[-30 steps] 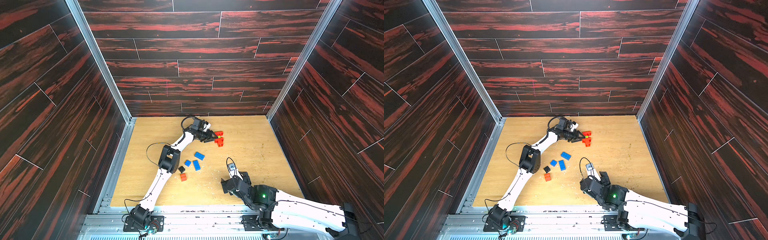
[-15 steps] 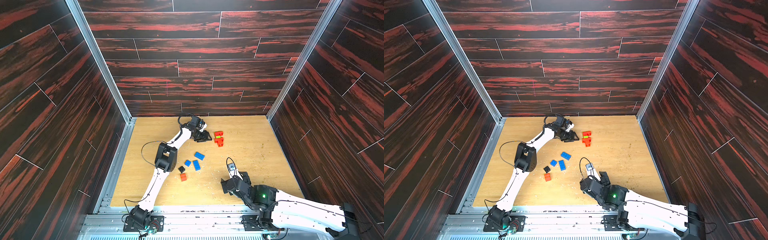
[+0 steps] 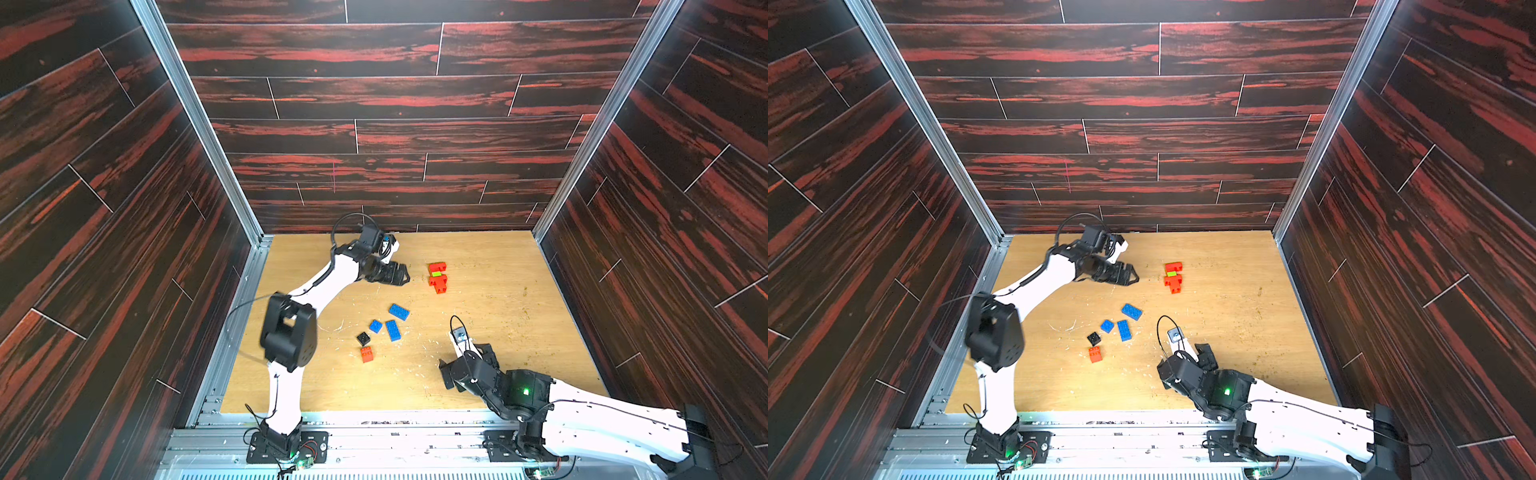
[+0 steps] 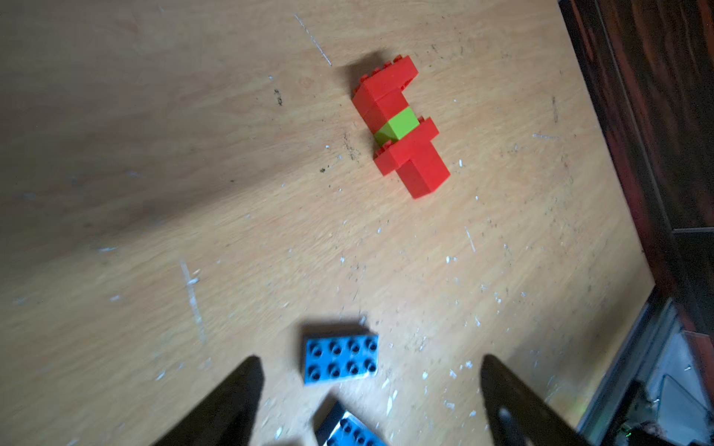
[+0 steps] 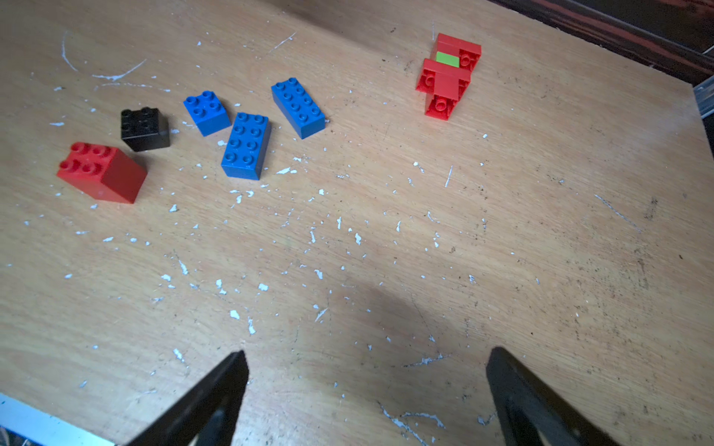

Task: Assemble the letter f with lego
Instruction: Adjust the lego brick at the center of the board.

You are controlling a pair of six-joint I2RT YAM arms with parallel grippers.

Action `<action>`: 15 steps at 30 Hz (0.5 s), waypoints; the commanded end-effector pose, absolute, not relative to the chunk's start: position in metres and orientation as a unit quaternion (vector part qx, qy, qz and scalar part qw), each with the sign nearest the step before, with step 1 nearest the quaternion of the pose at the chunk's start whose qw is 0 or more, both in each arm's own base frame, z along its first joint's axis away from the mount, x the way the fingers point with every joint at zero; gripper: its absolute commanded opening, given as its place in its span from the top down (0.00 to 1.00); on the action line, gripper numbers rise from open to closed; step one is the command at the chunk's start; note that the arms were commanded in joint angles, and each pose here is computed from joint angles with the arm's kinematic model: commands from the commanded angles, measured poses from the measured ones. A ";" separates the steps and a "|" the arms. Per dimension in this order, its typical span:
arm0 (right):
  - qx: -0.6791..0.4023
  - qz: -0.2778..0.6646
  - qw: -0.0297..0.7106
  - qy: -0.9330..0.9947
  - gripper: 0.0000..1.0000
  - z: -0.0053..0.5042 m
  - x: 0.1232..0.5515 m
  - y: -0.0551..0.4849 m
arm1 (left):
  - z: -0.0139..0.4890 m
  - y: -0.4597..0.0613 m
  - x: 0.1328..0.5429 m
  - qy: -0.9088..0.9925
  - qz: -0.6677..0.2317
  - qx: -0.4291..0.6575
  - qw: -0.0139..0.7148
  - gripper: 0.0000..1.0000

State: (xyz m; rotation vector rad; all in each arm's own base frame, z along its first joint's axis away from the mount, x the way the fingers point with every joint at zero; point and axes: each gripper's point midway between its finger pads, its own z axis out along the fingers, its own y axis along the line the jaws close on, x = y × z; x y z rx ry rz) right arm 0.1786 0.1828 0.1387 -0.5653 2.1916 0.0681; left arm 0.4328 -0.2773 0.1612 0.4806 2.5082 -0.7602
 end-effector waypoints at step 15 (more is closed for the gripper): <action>-0.303 0.118 0.405 0.854 0.02 0.150 0.159 0.246 | 0.257 -0.138 0.263 0.872 -0.171 0.142 0.436 0.00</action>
